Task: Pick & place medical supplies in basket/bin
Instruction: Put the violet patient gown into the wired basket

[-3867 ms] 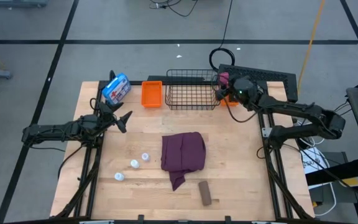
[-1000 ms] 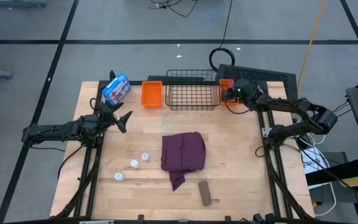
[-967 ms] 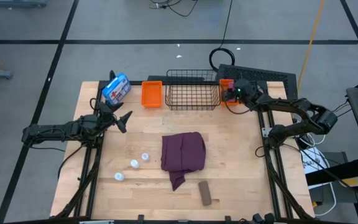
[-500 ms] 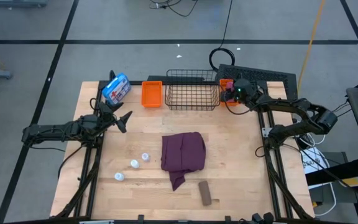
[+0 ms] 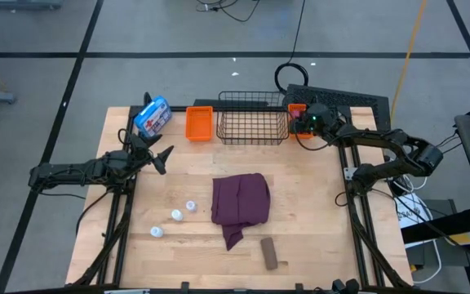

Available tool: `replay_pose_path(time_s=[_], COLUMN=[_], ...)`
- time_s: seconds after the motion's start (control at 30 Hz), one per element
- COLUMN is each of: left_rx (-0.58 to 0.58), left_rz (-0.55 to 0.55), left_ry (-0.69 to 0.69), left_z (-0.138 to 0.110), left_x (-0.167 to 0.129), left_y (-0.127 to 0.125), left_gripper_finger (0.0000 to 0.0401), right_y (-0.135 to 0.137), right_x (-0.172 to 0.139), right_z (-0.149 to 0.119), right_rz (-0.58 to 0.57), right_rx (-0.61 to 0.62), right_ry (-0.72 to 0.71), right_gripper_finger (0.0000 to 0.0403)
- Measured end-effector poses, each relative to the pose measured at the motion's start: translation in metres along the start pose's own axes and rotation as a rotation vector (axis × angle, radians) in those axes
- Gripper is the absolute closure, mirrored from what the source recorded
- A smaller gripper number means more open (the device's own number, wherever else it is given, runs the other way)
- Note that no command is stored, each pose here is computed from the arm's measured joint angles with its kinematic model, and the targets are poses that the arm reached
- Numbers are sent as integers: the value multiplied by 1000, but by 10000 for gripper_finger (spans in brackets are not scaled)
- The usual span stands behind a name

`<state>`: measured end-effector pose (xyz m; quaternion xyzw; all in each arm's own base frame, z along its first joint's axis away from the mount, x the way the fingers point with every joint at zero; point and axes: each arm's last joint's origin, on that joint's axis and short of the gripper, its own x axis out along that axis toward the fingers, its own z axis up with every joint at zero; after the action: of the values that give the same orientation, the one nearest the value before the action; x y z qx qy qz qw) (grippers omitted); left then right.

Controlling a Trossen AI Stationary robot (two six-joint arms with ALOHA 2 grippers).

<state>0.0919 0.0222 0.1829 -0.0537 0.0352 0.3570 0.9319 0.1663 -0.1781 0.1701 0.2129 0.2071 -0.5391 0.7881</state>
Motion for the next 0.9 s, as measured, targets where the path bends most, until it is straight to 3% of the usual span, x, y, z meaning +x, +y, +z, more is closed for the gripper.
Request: replay_pose_path(time_s=[0.3,0.6,0.9], left_rx=[0,0,0], left_rz=[0,0,0], left_ry=[1,0,0], left_z=[0,0,0], left_x=[0,0,0], left_y=[0,0,0], left_gripper_finger=[77,77,77], right_y=[1,8,35], right_x=[-4,-37,-82], right_z=[3,23,26], right_rz=[41,378,638], right_rx=[-35,34,-59], right_ry=[-6,-74,-164], right_gripper_finger=[160,164,172])
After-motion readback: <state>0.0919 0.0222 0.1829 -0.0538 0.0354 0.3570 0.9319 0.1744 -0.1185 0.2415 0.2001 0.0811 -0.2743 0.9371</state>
